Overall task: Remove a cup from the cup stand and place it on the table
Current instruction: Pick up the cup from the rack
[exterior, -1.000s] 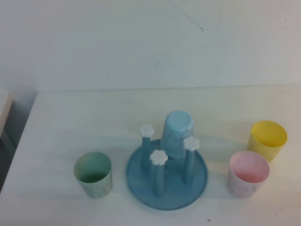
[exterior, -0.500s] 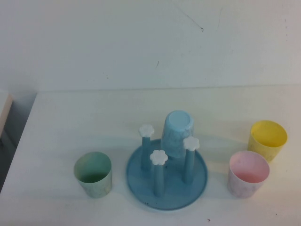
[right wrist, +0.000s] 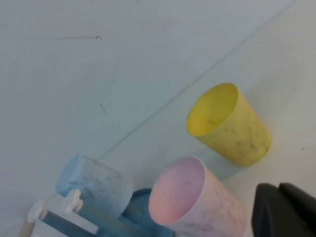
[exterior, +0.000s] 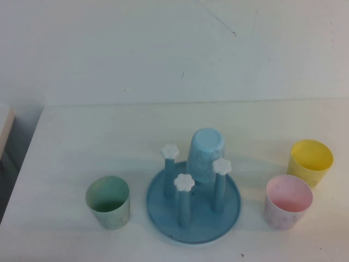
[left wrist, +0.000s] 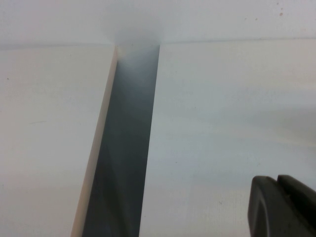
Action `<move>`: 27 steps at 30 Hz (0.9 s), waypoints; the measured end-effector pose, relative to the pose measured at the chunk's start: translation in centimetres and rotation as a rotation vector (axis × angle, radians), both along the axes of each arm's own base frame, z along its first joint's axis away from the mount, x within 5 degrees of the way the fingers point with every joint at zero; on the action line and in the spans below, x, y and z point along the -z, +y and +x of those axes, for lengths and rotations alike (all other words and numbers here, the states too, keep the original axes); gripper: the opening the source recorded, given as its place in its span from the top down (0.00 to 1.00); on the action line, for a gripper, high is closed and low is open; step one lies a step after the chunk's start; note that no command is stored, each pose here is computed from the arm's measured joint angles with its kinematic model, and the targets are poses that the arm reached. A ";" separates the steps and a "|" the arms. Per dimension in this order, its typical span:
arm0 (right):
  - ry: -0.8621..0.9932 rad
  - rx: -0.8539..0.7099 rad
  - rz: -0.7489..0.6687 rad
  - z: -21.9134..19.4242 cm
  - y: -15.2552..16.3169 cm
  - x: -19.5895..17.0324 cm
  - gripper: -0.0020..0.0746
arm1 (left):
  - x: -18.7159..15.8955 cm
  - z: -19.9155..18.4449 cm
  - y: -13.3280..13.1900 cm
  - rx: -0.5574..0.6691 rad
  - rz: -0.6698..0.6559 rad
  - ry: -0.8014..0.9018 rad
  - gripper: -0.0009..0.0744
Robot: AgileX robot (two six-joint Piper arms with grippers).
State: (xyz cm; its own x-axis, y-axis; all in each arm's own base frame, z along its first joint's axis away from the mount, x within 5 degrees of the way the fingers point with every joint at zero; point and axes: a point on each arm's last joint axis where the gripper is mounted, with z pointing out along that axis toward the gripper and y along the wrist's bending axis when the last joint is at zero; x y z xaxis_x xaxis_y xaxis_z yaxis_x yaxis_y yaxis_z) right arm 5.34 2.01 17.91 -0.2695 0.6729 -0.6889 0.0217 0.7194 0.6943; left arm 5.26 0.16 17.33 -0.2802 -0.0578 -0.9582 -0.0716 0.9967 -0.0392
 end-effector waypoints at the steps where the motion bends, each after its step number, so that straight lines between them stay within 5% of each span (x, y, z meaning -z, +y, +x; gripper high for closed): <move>1: -0.001 -0.001 -0.006 0.0 0.0 0.0 0.98 | 0.0 0.0 0.0 0.000 0.000 0.000 0.99; 12: -0.039 -0.067 -0.291 0.0 0.0 0.1 0.98 | 0.0 0.0 0.0 0.000 0.000 0.000 0.99; 17: -0.034 -0.125 -0.316 -0.2 0.5 -0.2 0.98 | 0.0 0.0 0.0 0.000 0.000 0.000 0.99; 27: 0.025 -0.451 -0.725 1.7 1.3 -10.5 0.98 | 0.0 0.0 0.0 0.000 0.000 0.000 0.99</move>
State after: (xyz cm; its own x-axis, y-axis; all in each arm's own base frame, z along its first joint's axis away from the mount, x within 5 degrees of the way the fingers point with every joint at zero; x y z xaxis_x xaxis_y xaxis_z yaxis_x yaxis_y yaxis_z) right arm 7.04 3.29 28.44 -0.4266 -0.1073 -0.8981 -0.3644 0.9292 0.0621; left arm 5.26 0.16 17.33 -0.2802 -0.0578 -0.9582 -0.0716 0.9967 -0.0392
